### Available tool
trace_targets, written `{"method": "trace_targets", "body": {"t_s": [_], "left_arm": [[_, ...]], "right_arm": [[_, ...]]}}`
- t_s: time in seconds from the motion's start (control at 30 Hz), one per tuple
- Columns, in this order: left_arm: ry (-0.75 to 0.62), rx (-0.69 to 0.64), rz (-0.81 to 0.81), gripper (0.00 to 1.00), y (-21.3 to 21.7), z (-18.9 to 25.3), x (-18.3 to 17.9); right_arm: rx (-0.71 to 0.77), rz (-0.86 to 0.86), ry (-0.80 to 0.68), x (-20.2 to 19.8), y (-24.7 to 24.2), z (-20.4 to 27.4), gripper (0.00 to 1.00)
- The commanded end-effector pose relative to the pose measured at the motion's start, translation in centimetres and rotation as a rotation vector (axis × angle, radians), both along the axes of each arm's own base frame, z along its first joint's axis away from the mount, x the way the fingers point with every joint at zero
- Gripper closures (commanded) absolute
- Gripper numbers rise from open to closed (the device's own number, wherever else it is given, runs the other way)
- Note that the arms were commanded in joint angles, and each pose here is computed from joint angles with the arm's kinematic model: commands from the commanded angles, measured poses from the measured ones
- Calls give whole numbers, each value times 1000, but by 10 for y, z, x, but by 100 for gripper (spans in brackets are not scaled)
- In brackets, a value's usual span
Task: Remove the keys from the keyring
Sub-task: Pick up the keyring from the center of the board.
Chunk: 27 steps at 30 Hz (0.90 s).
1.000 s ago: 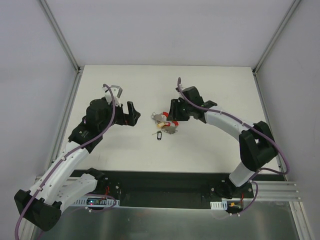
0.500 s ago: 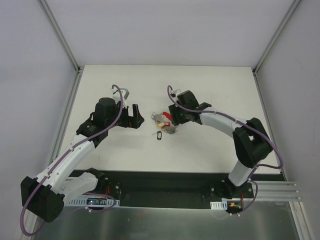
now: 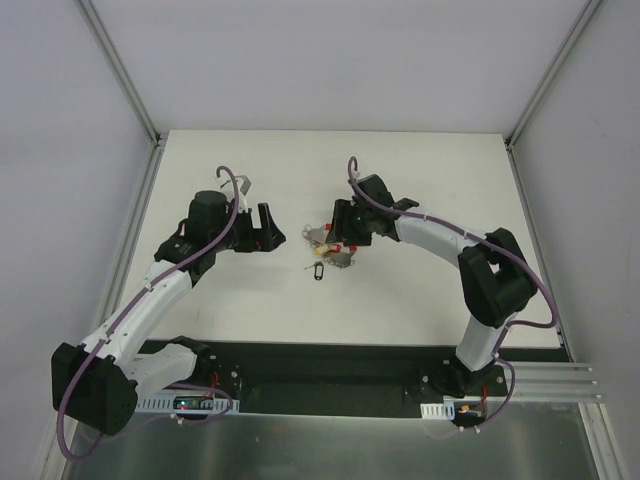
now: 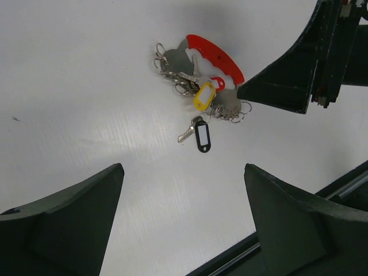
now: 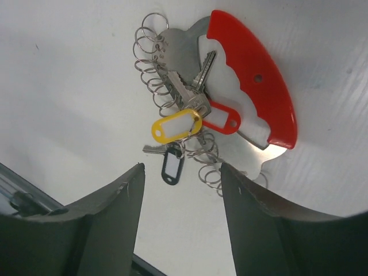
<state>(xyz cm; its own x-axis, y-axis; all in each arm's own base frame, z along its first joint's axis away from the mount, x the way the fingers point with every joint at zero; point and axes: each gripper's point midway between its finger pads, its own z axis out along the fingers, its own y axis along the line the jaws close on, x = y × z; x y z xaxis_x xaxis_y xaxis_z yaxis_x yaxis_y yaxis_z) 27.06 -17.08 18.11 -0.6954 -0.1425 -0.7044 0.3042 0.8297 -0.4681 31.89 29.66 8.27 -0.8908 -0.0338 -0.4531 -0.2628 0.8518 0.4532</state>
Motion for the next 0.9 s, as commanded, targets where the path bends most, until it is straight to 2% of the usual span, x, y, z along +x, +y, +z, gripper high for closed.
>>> {"method": "trace_targets", "body": {"t_s": [0.0,0.1,0.23,0.33,0.57,0.6,0.63,0.67,0.7,0.8,0.87], "left_arm": [[30,-55,28,14,2,1,-2],[0,-49,45,14,6,5,-4],[-7,-47,58,15,11,7,-9],[-3,-54,68,16,12,9,-13],[25,-61,89,18,16,7,-16],[26,-64,90,18,16,7,-16],[28,-66,93,19,17,8,-15],[27,-71,91,19,16,9,-14],[31,-74,89,19,16,9,-14],[57,-92,72,19,17,11,-9],[77,-116,53,20,17,15,-4]], "right_arm": [[90,-279,172,3,23,3,42],[21,-359,178,4,22,0,43],[-91,-445,202,7,17,-28,44],[-100,-473,197,16,19,-34,49],[-148,-448,175,24,22,-45,68],[-146,-427,164,25,23,-45,72],[-128,-408,140,28,26,-44,79],[-122,-397,131,29,27,-42,91],[-108,-380,116,29,29,-37,96],[-57,-244,32,33,39,-17,99],[-13,-54,-13,23,52,0,99]]}}
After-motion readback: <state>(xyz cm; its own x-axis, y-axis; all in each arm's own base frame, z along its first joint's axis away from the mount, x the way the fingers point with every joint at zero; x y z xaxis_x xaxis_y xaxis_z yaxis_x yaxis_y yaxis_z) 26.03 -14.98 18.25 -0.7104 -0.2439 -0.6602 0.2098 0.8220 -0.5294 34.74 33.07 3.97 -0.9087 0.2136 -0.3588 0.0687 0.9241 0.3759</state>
